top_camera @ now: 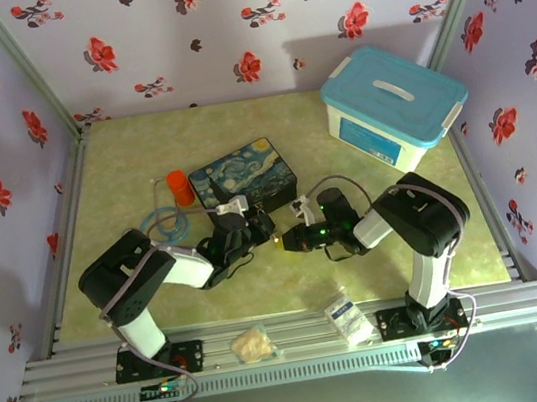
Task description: Unlock a padlock with a key
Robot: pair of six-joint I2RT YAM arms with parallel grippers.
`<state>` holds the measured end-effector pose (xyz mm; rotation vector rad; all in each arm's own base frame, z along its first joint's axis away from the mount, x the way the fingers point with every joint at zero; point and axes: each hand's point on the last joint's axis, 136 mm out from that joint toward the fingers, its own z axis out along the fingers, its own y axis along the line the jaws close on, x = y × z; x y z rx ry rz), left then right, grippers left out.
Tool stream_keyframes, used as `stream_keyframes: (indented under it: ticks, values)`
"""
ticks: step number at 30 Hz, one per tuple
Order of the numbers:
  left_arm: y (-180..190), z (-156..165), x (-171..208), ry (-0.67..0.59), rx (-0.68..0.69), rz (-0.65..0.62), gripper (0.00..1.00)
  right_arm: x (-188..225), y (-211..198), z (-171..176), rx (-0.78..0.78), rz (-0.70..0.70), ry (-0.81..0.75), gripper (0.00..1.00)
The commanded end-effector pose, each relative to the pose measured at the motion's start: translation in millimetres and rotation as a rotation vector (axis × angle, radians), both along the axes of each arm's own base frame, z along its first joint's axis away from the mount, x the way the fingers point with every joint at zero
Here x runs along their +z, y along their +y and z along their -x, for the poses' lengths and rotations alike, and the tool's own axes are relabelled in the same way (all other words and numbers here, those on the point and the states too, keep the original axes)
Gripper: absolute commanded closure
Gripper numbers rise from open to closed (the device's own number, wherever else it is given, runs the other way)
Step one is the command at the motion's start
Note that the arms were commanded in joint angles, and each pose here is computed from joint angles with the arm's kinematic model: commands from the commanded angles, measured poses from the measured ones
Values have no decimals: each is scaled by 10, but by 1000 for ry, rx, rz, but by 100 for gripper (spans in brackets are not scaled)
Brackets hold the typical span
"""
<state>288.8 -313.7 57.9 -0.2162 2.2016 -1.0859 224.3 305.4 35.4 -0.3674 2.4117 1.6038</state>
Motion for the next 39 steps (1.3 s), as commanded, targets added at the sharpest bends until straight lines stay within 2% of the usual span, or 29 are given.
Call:
stream_keyframes:
  ticks: [1,5,10,15,27,39]
  values:
    - [-54,-55,182,-49,6,96,90,223,53,-47,3,-102,-43,100]
    - [-46,-49,199,-54,8,110,93,177,8,-51,-6,-94,-26,100]
    - [-47,-31,233,-54,10,154,94,231,-51,-206,-59,-196,34,100]
    - [-40,-36,198,-46,16,156,94,216,-74,-146,-53,-215,29,100]
    - [-70,-73,249,-49,19,173,94,15,-135,49,-9,-93,92,100]
    - [-139,-53,292,-43,-1,204,94,72,27,-49,0,-147,105,100]
